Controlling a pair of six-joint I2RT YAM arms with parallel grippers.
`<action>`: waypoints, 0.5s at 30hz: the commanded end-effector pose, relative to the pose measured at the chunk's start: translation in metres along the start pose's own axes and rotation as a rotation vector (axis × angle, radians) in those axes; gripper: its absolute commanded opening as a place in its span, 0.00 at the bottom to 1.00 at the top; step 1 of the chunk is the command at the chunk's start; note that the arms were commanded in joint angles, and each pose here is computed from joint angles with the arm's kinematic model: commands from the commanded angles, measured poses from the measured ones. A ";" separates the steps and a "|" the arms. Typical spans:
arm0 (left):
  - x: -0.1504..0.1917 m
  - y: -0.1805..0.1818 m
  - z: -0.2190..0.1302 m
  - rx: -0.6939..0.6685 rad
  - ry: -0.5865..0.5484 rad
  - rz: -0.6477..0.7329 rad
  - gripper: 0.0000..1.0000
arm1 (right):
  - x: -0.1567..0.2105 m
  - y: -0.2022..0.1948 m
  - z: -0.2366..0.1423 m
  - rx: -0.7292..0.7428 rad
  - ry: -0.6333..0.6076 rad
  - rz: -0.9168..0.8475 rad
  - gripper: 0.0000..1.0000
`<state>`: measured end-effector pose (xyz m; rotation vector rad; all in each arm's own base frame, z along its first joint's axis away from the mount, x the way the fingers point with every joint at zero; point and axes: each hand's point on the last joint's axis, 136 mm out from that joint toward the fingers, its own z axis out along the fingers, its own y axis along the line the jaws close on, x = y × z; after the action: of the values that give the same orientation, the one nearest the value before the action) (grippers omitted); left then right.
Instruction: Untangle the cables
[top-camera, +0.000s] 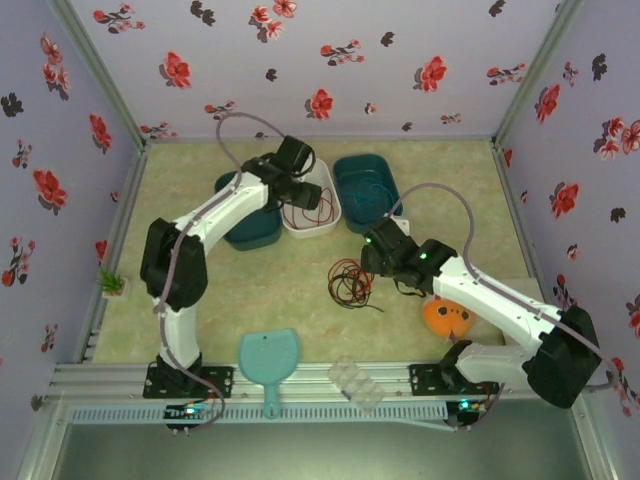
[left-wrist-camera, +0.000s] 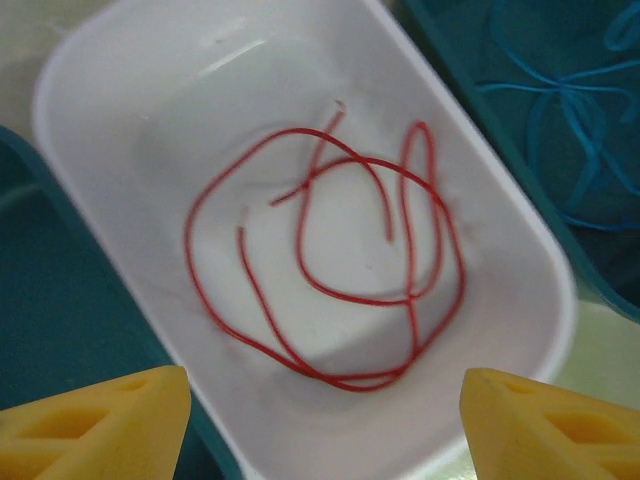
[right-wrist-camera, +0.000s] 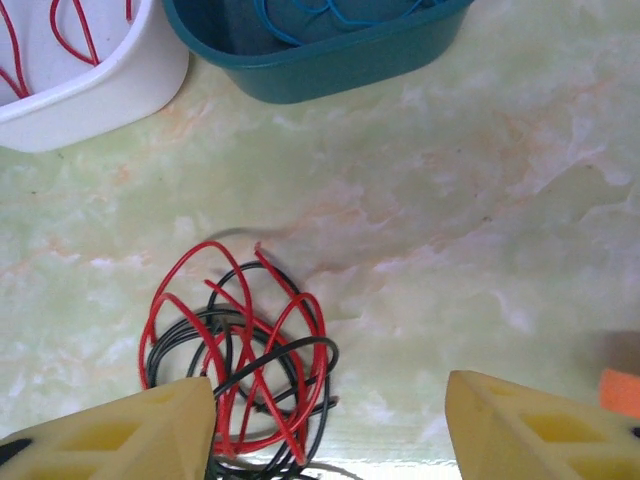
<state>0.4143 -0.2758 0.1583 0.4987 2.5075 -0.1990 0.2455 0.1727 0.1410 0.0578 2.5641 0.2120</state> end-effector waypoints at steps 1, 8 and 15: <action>-0.003 -0.033 -0.022 0.168 -0.095 -0.046 0.72 | 0.006 0.000 -0.004 -0.032 0.025 0.031 0.60; 0.054 -0.075 -0.022 0.349 -0.120 -0.008 0.67 | 0.007 -0.001 0.001 -0.063 0.035 0.073 0.61; 0.107 -0.116 0.000 0.471 -0.087 0.060 0.66 | 0.007 0.000 0.012 -0.065 0.046 0.089 0.76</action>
<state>0.2882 -0.3225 0.0890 0.7036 2.4632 -0.6433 0.2427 0.1723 0.1329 0.1227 2.5966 0.3136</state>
